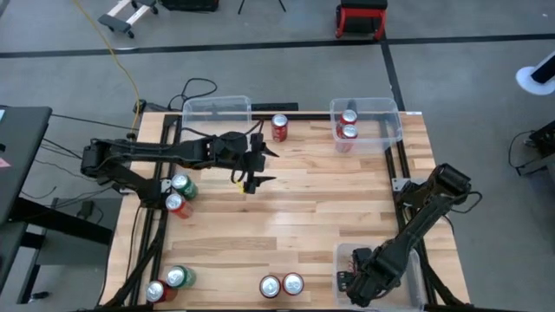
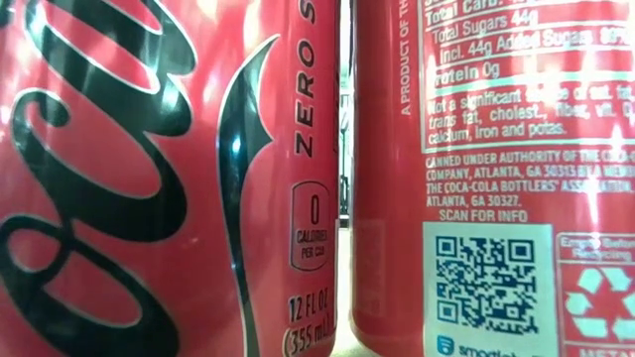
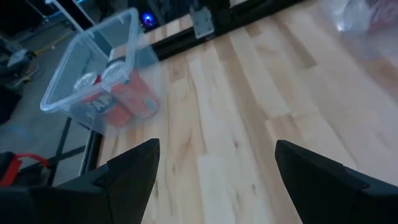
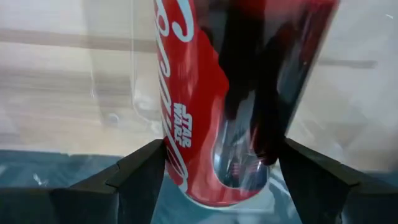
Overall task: Sort soda cans
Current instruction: Put the middle right red-white soda can into the bottom transparent bin
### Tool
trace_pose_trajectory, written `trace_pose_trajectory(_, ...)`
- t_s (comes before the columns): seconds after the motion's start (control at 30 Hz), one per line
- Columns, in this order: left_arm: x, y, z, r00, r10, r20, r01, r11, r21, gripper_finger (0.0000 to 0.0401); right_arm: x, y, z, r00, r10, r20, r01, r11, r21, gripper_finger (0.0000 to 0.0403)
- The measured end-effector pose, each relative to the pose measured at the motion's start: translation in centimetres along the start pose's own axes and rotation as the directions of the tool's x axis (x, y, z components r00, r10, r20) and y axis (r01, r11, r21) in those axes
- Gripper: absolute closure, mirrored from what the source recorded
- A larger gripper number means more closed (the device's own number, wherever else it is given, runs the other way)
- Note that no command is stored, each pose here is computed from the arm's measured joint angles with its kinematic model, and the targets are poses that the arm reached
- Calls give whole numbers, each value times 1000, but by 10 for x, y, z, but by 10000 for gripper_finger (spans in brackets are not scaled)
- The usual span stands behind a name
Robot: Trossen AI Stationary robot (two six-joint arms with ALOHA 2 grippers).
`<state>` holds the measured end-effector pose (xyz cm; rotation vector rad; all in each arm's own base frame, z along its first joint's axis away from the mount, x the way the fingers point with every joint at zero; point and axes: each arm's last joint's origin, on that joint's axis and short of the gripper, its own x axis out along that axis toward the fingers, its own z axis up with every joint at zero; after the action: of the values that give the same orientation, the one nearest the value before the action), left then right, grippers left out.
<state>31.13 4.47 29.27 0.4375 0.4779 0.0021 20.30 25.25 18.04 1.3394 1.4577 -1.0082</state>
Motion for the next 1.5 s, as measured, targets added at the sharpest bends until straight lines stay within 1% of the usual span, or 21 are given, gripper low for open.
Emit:
trace_pose_trajectory(0.07, 5, 1, -2, 1000, 4, 2, -4, 1000, -2, 85, 2, -4, 2, 998, -61, -17, 61, 998, 14, 87)
trace_pose_trajectory(0.1, 7, 2, -2, 1000, 10, 8, -10, 1000, 0, 85, 3, -6, 2, 997, -73, -20, 74, 997, 20, 87)
trace_pose_trajectory(0.17, 10, 3, -4, 1000, 10, 3, -10, 1000, 2, 85, 3, -6, 3, 997, -71, -13, 71, 997, 22, 87)
trace_pose_trajectory(0.27, 12, 3, -6, 1000, 11, 0, -11, 1000, 0, 85, 3, -5, 5, 998, -59, 3, 59, 998, -11, 87)
trace_pose_trajectory(0.4, 14, 2, -8, 1000, 3, -16, -3, 1000, -13, 85, 4, -6, 10, 997, -63, 42, 67, 993, -97, 87)
trace_pose_trajectory(0.47, 13, 2, -8, 1000, 0, -20, 0, 1000, -17, 85, 8, -7, 13, 997, -66, 42, 70, 990, -121, 87)
trace_pose_trajectory(0.6, 14, 1, -10, 999, -10, -37, 8, 999, -38, 85, 21, -11, 18, 997, -70, -42, 63, 986, -157, 92)
trace_pose_trajectory(0.67, 13, 1, -9, 999, -10, -37, 8, 999, -45, 85, 23, -12, 20, 996, -74, -59, 64, 985, -159, 100)
trace_pose_trajectory(0.8, 14, 1, -9, 999, -11, -38, 9, 999, -52, 85, 23, -12, 20, 996, -76, -57, 65, 984, -164, 113)
trace_pose_trajectory(0.97, 14, 0, -9, 999, -13, -34, 11, 998, -61, 85, 23, -12, 20, 996, -75, -52, 65, 982, -176, 115)
trace_pose_trajectory(1.13, 14, -4, -7, 999, -23, -30, 21, 998, -55, 85, 22, -10, 24, 996, -77, -49, 64, 973, -221, 116)
trace_pose_trajectory(1.23, 14, -5, -6, 999, -27, -29, 26, 999, -45, 85, 21, -7, 26, 996, -77, -54, 63, 974, -219, 119)
trace_pose_trajectory(1.37, 14, -5, -6, 999, -26, -29, 25, 999, -41, 85, 21, -7, 26, 996, -77, -54, 63, 972, -225, 135)
trace_pose_trajectory(1.5, 14, -5, -6, 999, -25, -27, 24, 999, -41, 85, 15, -6, 24, 997, -68, -39, 57, 971, -231, 169)
